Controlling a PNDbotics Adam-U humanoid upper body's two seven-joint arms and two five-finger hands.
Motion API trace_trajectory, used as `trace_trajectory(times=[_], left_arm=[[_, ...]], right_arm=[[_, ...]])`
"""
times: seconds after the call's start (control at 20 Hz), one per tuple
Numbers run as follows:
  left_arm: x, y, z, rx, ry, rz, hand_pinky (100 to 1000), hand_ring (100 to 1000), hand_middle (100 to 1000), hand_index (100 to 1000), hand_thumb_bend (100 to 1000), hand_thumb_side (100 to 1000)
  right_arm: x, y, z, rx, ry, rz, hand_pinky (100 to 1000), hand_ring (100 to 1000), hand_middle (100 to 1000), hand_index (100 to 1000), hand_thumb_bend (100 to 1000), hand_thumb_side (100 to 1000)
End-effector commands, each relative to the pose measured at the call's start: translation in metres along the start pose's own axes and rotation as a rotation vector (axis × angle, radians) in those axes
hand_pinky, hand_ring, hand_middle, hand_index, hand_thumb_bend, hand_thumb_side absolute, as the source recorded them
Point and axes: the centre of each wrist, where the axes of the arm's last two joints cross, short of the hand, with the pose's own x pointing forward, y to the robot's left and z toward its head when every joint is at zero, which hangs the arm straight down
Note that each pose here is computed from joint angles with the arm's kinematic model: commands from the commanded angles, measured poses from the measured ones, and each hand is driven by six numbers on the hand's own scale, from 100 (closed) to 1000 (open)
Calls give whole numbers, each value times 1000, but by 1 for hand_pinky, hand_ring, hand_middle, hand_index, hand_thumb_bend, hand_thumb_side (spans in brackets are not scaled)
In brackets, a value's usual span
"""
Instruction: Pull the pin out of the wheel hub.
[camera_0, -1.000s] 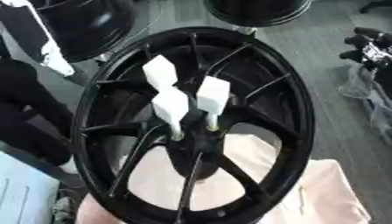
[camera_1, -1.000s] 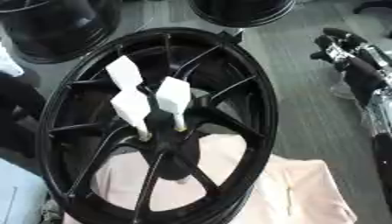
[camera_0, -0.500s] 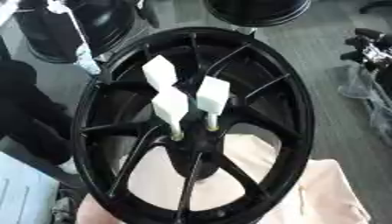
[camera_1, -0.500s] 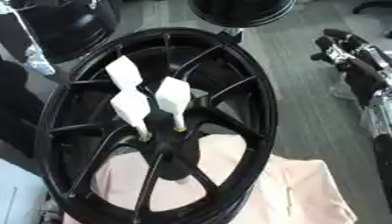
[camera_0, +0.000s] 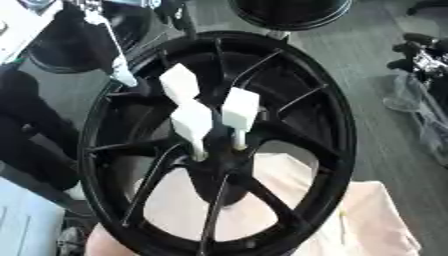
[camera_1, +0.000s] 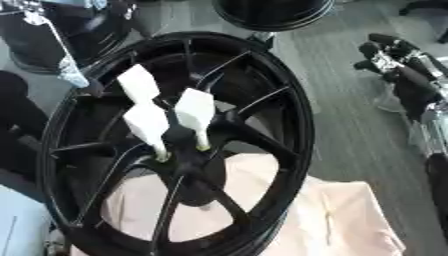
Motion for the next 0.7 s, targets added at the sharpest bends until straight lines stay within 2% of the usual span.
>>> trace_trajectory(times=[0.05, 0.25, 0.35, 0.7], left_arm=[[1, 11, 5, -59, -44, -81, 849, 850, 791, 859, 610, 130], [1, 9, -1, -68, -53, -77, 842, 833, 750, 848, 587, 157], [0, 7, -4, -72, -63, -71, 839, 825, 735, 844, 546, 162], [-2, 0, -10, -93, -65, -57, 838, 814, 708, 829, 543, 181]], right_arm=[[13, -5, -4, 1, -24, 32, 959, 686, 763, 864, 306, 403], [13, -4, -5, 2, -26, 31, 959, 686, 763, 864, 298, 396], [14, -4, -5, 1, -26, 31, 959, 685, 762, 863, 307, 401], [14, -4, -6, 0, -26, 28, 959, 684, 762, 863, 307, 400]])
